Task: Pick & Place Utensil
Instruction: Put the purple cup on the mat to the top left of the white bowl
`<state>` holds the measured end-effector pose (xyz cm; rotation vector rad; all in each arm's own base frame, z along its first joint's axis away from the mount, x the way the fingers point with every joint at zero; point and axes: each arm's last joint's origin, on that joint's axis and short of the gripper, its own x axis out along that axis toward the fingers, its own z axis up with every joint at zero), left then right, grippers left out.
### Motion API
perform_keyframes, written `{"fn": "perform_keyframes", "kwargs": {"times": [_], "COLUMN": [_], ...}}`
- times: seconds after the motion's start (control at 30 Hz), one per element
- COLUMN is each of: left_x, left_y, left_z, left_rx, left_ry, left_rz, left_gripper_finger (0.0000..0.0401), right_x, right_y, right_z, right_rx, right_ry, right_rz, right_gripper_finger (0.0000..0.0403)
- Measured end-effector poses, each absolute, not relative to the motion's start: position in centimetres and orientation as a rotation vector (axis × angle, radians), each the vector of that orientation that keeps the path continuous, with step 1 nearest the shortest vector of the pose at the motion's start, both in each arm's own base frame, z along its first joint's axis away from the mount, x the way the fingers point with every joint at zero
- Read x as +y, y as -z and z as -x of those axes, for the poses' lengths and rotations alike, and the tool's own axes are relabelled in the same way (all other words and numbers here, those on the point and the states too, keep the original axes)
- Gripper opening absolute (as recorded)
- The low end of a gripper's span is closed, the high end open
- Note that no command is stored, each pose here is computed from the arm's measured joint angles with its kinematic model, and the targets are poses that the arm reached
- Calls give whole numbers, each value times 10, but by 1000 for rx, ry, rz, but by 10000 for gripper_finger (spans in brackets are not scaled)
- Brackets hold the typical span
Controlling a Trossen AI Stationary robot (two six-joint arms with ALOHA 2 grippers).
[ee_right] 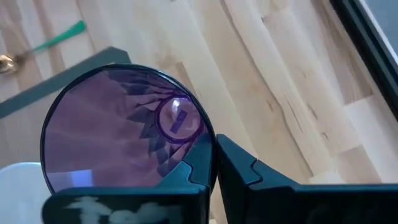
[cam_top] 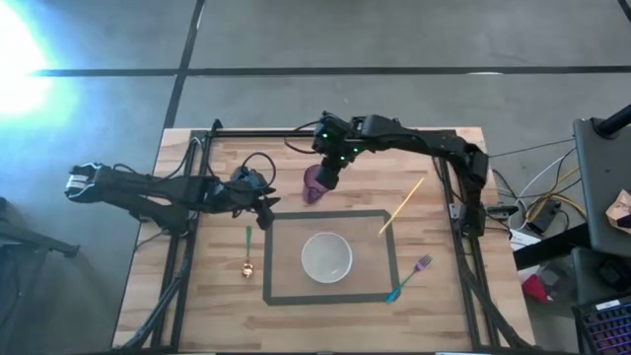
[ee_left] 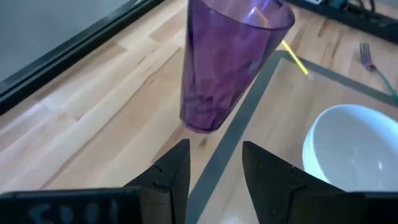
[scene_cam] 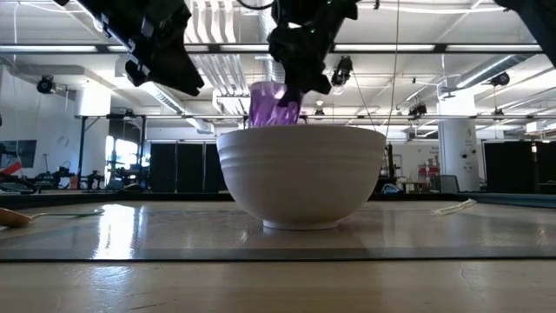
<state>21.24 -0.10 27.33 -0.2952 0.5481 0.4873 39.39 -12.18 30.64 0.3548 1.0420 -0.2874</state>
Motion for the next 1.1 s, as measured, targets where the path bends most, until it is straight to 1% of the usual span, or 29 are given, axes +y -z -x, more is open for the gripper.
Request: {"fn": "perform_keyframes", "kwargs": {"times": [0.2,0.47,1.1], "left_x": [-1,-1,-1], "left_y": [-270,-268,-268], "left_z": [-207,-205,-205], "left_rx": [594,618,619], "left_ry": [-504,-511,-511], "left_rz": [306,303,303], "left_gripper_finger": [138,138,138], "right_x": [-128,-130,-129], "right_y": [-291,-282,-279], "right_z": [-413,-430,-427], "right_rx": [1156,1199,1236], "right_ry": [280,263,253], "right_rz": [-351,-335,-322], "right_gripper_finger": [13,13,13]}}
